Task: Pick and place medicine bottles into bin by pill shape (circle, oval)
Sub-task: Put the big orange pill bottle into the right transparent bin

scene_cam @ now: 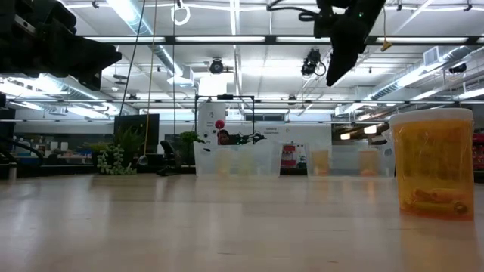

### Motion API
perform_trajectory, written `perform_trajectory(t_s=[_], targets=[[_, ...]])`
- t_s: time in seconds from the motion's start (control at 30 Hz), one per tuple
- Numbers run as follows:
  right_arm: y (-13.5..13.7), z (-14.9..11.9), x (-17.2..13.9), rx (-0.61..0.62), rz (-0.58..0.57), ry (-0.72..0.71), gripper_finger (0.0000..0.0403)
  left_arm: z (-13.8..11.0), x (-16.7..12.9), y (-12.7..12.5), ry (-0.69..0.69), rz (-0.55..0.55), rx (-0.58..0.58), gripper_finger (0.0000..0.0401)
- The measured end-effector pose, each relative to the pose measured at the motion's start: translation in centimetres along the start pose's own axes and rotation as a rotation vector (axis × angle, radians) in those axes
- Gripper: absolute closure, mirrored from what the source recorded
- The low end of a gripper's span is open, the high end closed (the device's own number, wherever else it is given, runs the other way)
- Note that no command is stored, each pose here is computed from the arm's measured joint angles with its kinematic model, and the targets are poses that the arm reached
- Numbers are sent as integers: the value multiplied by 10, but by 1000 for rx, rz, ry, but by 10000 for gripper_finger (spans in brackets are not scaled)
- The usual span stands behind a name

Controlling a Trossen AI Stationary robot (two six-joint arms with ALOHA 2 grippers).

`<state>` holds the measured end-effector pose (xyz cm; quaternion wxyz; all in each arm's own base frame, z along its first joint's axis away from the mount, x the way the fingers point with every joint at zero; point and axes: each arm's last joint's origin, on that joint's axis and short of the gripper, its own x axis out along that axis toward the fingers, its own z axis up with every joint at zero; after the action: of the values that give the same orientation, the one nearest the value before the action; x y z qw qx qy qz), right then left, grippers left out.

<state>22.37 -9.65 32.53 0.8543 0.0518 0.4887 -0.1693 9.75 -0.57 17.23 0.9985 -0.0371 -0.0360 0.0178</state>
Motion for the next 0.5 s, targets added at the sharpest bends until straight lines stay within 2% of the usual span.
perform_trajectory(t_s=[0.5], targets=[[71,8,-5,-106,140,-104,141,0,0,0,0,-1,0,309]])
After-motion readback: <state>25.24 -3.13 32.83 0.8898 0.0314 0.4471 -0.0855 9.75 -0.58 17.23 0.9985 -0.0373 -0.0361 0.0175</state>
